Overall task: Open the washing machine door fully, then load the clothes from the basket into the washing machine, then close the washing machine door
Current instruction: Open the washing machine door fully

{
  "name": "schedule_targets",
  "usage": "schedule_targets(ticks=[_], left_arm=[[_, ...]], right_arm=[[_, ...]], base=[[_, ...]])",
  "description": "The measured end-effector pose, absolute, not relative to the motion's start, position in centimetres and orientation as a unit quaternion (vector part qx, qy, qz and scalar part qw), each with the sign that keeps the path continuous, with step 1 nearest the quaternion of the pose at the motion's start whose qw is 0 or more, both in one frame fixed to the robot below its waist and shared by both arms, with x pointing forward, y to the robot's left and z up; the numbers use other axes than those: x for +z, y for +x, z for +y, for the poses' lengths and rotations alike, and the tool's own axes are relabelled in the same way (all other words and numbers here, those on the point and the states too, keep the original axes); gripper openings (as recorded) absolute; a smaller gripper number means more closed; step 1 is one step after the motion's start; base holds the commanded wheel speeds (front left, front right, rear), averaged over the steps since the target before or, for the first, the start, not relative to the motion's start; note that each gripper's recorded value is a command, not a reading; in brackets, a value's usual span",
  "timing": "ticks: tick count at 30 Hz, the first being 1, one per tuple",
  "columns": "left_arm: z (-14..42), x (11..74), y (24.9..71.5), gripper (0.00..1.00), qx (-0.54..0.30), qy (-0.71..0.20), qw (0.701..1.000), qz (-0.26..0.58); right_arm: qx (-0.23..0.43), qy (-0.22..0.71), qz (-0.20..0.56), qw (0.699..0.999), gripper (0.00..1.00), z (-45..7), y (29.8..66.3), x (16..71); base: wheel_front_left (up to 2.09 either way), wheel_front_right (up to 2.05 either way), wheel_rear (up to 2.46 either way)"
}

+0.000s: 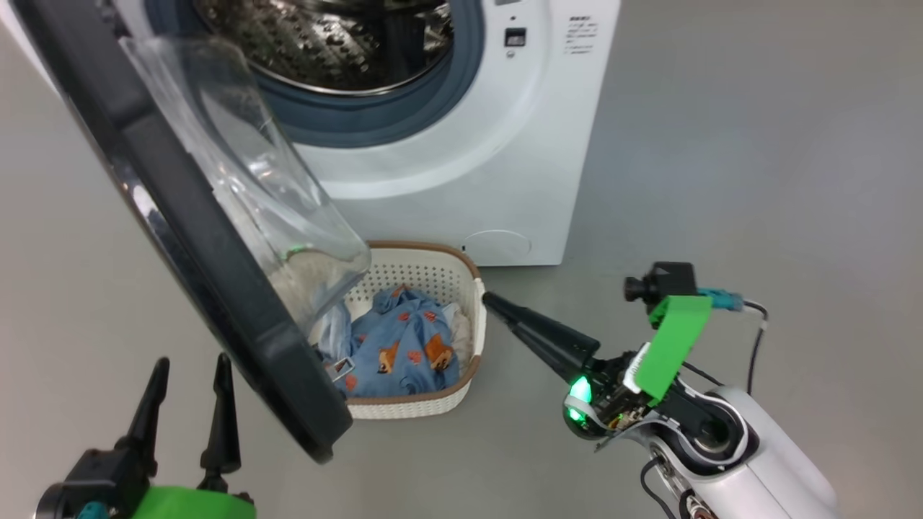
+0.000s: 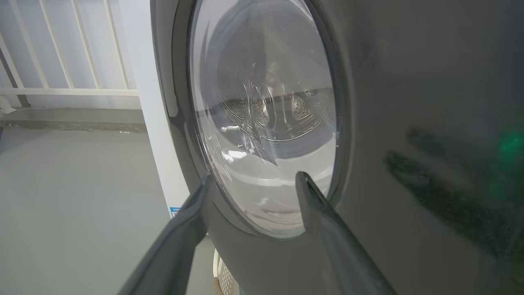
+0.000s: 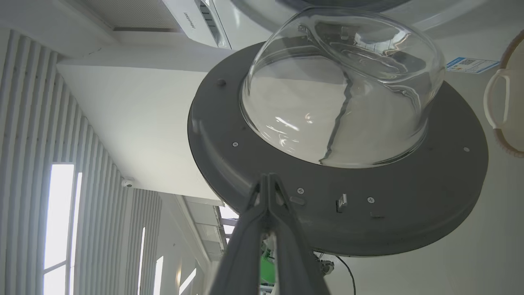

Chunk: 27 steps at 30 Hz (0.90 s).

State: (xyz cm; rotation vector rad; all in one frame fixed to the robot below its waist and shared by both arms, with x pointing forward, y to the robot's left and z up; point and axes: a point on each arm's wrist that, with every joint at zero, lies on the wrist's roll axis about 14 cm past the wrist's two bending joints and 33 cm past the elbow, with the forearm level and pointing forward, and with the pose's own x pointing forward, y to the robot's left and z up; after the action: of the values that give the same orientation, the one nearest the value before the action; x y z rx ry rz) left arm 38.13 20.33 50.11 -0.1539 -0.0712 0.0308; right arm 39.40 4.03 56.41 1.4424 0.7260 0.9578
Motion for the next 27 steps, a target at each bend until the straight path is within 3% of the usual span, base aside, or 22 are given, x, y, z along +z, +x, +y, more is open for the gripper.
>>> schedule_targets(ticks=[1,14,19,27], left_arm=[[20.2,50.0,38.0,1.00,0.014,-0.077,0.996,-0.034],[18.6,50.5,37.9,1.00,-0.010,-0.077,0.996,-0.041],[18.3,50.6,38.1,1.00,-0.015,-0.078,0.996,-0.041],[17.9,50.8,38.1,1.00,-0.021,-0.079,0.996,-0.044]], right_arm=[[0.403,0.626,0.298,0.597,1.00,3.5,39.6,56.6],[0.227,0.685,0.074,0.689,1.00,-6.5,43.4,58.5],[0.167,0.638,-0.010,0.751,1.00,-9.9,44.3,58.9],[0.122,0.446,-0.113,0.879,1.00,-13.6,44.5,59.6]], base=[[0.00,0.00,0.00],[0.00,0.00,0.00],[0.00,0.00,0.00],[0.00,0.00,0.00]])
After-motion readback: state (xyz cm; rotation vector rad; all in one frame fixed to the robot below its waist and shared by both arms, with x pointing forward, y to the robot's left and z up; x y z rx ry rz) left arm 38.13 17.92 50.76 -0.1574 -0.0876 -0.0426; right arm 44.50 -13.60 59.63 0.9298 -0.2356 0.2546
